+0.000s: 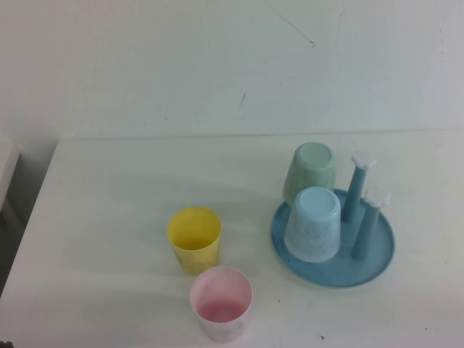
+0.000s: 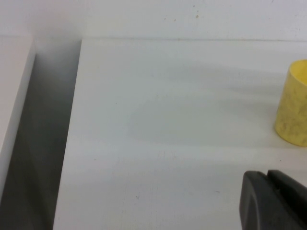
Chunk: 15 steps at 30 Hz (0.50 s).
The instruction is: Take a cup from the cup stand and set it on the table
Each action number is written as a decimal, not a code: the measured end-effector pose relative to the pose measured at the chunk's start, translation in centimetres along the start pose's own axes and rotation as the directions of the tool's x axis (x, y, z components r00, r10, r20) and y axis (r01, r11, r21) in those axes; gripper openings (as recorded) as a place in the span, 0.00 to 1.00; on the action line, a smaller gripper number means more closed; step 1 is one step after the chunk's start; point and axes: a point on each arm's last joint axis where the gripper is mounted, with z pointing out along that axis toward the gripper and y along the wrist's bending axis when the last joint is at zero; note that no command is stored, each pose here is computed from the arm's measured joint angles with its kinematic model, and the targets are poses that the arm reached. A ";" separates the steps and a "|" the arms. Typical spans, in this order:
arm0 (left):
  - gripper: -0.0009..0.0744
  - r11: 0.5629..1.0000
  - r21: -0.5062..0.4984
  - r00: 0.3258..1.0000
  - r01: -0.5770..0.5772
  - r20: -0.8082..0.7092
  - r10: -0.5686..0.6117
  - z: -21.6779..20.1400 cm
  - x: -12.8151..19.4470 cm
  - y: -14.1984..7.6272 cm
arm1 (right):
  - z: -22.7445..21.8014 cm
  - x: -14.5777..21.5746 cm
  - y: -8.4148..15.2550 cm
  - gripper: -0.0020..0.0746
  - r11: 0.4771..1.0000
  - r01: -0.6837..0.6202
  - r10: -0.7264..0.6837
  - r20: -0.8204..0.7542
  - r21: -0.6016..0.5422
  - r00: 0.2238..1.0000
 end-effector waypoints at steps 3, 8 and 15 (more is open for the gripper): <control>0.01 1.000 0.000 1.000 0.000 0.000 0.000 0.0 0.0 0.0 | 0.0 0.0 0.0 0.02 0.997 -0.075 0.075 -0.002 0.004 0.997; 0.01 1.000 0.000 1.000 0.000 -0.001 0.000 0.0 0.0 0.0 | 0.0 0.1 -0.3 0.02 0.974 -0.223 0.224 -0.008 0.031 0.975; 0.01 1.000 0.000 1.000 0.000 -0.001 0.000 0.0 0.0 0.0 | 0.0 0.2 -0.4 0.02 0.965 -0.257 0.258 -0.009 0.045 0.966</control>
